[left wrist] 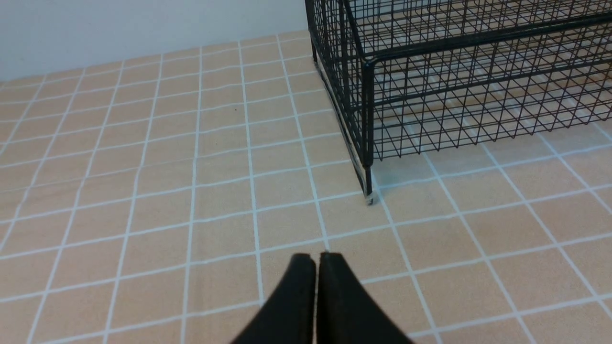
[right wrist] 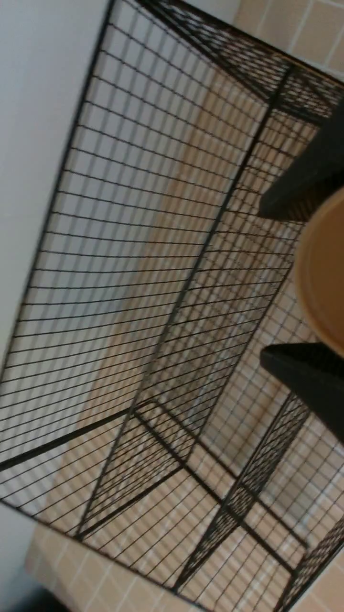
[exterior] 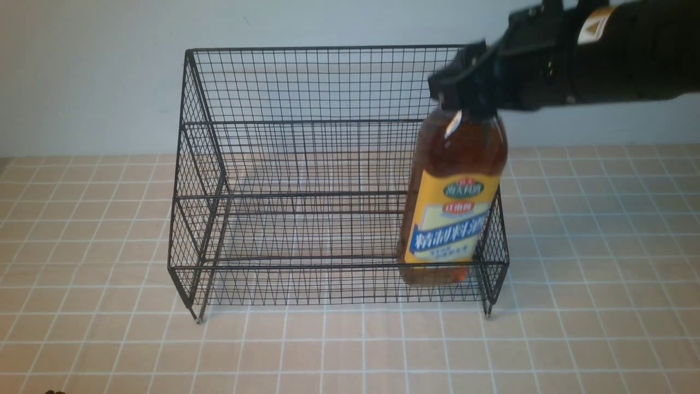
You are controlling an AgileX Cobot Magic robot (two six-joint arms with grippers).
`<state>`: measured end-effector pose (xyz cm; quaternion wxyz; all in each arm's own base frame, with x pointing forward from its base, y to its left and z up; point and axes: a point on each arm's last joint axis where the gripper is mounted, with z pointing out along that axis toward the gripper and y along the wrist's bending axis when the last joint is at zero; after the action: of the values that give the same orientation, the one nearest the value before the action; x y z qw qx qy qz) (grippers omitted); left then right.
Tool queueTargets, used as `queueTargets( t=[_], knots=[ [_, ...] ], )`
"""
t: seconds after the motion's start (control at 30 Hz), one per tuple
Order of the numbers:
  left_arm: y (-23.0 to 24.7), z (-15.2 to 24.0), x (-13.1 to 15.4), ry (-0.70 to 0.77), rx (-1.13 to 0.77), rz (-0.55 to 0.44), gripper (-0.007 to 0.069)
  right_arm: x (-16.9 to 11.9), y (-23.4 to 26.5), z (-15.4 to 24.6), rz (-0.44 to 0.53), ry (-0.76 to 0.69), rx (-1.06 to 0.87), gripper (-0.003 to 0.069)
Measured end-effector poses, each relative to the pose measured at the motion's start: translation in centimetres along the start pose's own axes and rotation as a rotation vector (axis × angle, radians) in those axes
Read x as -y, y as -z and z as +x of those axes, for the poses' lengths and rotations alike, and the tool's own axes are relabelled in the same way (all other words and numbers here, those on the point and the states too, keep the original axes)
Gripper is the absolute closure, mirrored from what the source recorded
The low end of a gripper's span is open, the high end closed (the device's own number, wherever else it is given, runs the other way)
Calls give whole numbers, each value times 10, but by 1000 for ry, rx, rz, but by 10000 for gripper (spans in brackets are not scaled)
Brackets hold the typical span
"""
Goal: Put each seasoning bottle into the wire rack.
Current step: Use the right arm to put the condiment bottle back on the shelf
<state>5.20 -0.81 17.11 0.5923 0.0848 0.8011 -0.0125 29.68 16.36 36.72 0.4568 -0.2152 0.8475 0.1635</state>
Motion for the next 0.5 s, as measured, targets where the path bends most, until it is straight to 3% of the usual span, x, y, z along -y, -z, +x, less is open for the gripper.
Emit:
queueTargets(
  t=[0.5],
  knots=[
    [0,0,0,0,0,0,635,2,-1,8,19,22,-84,340]
  ],
)
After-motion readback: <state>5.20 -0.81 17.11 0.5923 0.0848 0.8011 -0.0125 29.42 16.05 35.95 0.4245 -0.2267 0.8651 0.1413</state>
